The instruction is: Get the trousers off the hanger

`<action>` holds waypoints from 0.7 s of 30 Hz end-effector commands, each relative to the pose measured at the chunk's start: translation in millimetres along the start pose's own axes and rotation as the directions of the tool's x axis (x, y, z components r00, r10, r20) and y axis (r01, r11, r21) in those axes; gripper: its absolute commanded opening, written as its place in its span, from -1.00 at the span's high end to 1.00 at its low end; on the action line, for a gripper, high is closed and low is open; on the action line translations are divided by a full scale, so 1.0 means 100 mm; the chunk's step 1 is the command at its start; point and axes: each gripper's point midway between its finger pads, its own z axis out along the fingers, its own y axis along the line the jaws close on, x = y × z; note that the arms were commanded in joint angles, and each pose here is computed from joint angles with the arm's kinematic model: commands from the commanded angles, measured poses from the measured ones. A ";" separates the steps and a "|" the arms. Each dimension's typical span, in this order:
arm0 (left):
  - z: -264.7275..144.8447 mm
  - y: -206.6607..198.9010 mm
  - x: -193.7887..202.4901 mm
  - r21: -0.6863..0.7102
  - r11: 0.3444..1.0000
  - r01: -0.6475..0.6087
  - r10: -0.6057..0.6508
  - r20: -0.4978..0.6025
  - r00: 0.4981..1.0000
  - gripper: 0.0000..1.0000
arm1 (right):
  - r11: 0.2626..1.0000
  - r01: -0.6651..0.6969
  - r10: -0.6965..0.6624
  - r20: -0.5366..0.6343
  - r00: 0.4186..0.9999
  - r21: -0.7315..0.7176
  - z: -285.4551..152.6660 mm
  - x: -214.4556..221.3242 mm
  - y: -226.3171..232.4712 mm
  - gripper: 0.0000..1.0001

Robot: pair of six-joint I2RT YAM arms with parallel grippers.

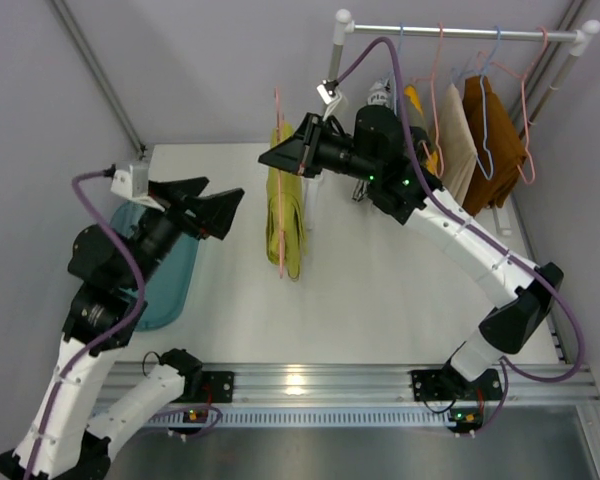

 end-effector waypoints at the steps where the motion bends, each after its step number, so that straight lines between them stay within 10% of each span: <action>1: -0.17 0.36 0.30 -0.081 0.969 -0.232 0.229 -0.050 0.972 -0.98 | 0.950 0.215 -0.158 0.243 0.957 -0.227 -0.59 -0.73 1.11 1.00; 8: -0.42 0.32 1.07 0.152 0.920 -0.362 0.384 -0.163 0.909 -0.98 | 0.948 0.230 -0.162 0.289 0.944 -0.220 -0.66 -0.85 1.21 1.00; 21: -0.15 0.20 1.15 0.239 0.918 -0.315 0.343 -0.083 0.936 -0.98 | 0.960 0.197 -0.132 0.301 0.944 -0.197 -0.56 -0.95 1.17 1.00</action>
